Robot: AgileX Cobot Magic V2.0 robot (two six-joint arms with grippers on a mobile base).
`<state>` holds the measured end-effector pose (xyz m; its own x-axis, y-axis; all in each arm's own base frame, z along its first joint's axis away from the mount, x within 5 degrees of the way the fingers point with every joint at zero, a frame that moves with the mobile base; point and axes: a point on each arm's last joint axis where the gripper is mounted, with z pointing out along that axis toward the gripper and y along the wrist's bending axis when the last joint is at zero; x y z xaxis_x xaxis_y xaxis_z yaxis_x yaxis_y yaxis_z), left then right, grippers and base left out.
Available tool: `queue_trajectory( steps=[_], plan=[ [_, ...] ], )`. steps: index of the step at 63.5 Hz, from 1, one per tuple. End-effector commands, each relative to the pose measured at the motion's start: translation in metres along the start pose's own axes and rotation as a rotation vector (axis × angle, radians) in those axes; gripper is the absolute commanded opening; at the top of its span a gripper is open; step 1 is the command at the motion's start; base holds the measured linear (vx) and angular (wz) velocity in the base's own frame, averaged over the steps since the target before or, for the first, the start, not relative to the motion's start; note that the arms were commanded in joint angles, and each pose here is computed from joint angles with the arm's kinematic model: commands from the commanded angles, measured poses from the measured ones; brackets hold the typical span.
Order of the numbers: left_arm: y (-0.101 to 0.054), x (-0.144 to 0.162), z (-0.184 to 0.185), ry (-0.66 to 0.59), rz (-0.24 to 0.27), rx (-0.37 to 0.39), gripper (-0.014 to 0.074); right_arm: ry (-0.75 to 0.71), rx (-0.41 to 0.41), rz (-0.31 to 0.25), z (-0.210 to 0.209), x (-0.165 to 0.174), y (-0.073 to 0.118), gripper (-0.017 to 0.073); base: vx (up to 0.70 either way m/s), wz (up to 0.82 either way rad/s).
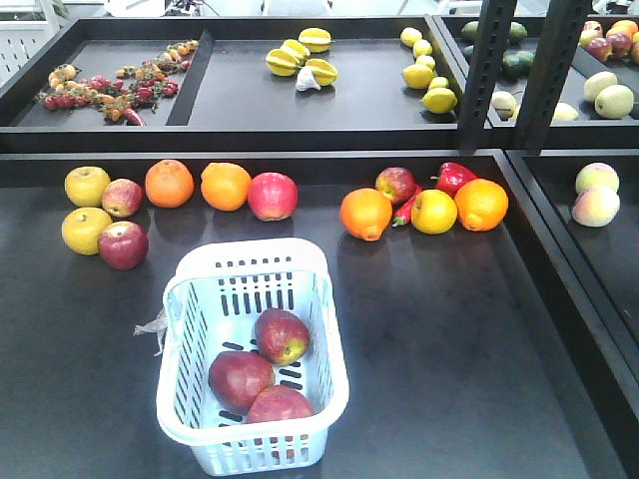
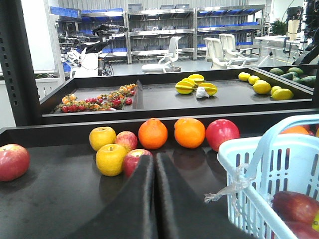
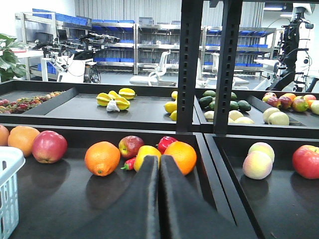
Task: Pick three apples into basket with both arms
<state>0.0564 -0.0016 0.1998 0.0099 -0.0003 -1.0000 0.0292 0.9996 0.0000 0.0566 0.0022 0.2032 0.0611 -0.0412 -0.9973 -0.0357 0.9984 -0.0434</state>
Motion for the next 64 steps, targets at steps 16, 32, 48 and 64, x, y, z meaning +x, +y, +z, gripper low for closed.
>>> queue_trajectory(
  steps=[16, 32, 48, 64],
  plan=[
    [0.0, 0.0005, -0.0003, -0.063, -0.013, 0.0, -0.0006, -0.051, 0.009, -0.011, -0.0006, -0.0005, -0.0004, -0.0009, 0.0, 0.0],
    [0.0, 0.0005, -0.0003, -0.063, -0.013, 0.0, -0.0006, -0.032, 0.008, -0.011, -0.0005, 0.0012, -0.0003, -0.0009, 0.0, 0.0],
    [0.0, 0.0005, -0.0003, -0.063, -0.013, 0.0, -0.0006, -0.032, 0.008, -0.011, -0.0005, 0.0012, -0.0003, -0.0009, 0.0, 0.0],
    [0.0, 0.0005, -0.0003, -0.063, -0.013, 0.0, -0.0006, -0.032, 0.008, -0.011, -0.0005, 0.0012, -0.0003, -0.0009, 0.0, 0.0]
  ],
)
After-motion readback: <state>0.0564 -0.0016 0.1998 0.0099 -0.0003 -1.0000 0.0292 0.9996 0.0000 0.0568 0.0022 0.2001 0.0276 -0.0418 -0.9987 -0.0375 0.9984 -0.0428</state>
